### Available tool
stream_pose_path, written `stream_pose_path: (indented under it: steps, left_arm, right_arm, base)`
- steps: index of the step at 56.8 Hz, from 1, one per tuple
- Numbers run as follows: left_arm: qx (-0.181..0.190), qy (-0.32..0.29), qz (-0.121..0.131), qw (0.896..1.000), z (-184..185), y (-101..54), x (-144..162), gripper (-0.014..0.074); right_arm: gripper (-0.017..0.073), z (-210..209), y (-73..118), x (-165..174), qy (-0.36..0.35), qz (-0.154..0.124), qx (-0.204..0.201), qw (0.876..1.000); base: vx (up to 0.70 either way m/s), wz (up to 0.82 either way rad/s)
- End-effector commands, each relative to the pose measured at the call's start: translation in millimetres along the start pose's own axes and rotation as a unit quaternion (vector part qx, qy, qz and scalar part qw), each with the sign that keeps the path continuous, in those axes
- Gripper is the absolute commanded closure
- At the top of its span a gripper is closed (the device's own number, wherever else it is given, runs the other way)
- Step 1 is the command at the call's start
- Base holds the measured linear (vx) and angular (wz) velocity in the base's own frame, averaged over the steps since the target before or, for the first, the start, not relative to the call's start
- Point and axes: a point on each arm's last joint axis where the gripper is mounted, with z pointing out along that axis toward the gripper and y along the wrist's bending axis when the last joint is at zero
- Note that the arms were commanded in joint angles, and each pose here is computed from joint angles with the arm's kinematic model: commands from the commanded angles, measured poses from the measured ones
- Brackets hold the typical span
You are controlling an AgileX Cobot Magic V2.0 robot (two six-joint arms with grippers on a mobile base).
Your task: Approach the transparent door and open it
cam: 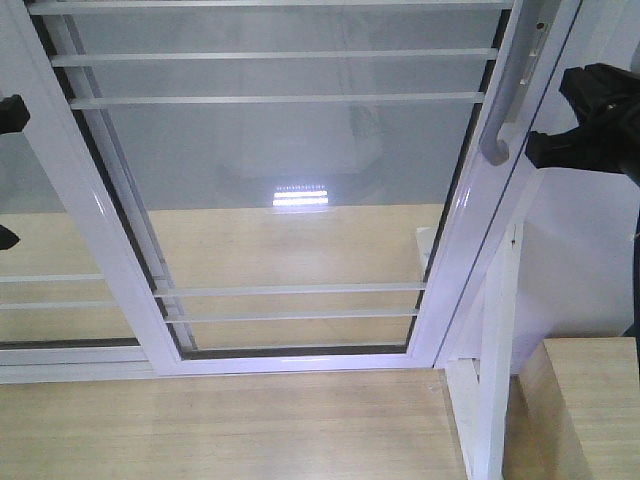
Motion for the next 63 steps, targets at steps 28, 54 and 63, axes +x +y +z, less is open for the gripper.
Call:
stream_pose_path:
  steps: [28, 54, 63]
  left_arm:
    - [-0.003, -0.069, -0.006, 0.998, -1.7, 0.2, -23.6, 0.0151]
    - [-0.003, -0.069, -0.006, 0.998, -1.7, 0.2, -23.7, 0.0143]
    - [-0.003, -0.069, -0.006, 0.998, -1.7, 0.2, -23.7, 0.0143]
  right_arm:
    - [0.0081, -1.7, -1.3, -23.2, -0.068, -0.005, 0.006, 0.998]
    - [0.0078, 28.4, -22.2, -8.5, -0.103, -0.003, 0.054, 0.993]
    - [0.0079, 49.7, -23.9, 5.3, -0.131, 0.001, 0.064, 0.989]
  base:
    - [0.0, 0.0]
    - [0.0, 0.0]
    - [0.0, 0.0]
